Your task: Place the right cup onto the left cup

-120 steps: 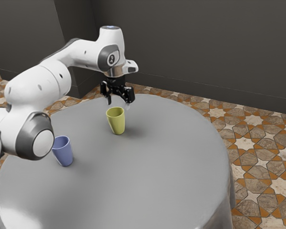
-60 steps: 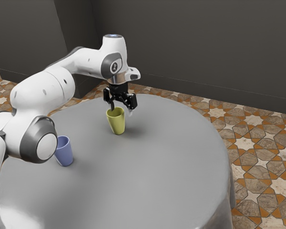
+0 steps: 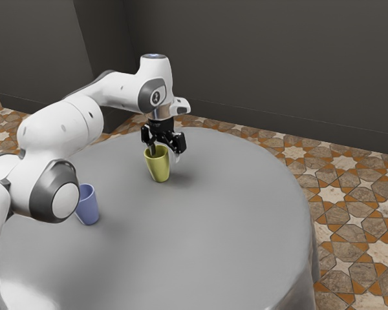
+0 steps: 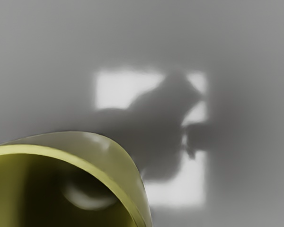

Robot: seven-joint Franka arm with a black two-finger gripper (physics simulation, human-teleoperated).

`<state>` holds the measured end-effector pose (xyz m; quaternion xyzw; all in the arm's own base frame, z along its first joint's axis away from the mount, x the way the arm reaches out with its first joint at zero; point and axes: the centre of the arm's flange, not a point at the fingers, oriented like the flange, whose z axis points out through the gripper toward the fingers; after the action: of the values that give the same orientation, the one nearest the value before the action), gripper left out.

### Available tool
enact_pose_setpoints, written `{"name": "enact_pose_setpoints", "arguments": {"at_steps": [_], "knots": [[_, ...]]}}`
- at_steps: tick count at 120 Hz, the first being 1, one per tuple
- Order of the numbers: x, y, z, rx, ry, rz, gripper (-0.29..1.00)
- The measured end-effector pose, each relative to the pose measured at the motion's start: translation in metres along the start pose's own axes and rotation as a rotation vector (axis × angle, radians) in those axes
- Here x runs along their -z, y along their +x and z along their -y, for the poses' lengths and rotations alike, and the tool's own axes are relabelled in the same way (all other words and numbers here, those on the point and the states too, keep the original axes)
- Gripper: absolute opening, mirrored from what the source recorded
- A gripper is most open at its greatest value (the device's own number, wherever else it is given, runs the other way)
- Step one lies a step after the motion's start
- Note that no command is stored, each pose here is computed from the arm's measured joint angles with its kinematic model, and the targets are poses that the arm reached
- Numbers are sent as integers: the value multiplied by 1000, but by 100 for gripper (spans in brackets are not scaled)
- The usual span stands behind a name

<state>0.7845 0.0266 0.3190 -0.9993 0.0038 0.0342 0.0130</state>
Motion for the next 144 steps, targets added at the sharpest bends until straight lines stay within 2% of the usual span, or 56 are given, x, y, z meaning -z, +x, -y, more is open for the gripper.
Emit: {"name": "enact_pose_setpoints", "arguments": {"at_steps": [81, 103, 144], "knots": [[-5, 1, 0, 2, -9, 0, 3], [-4, 1, 0, 2, -9, 0, -4], [17, -7, 3, 6, -2, -5, -8]]}}
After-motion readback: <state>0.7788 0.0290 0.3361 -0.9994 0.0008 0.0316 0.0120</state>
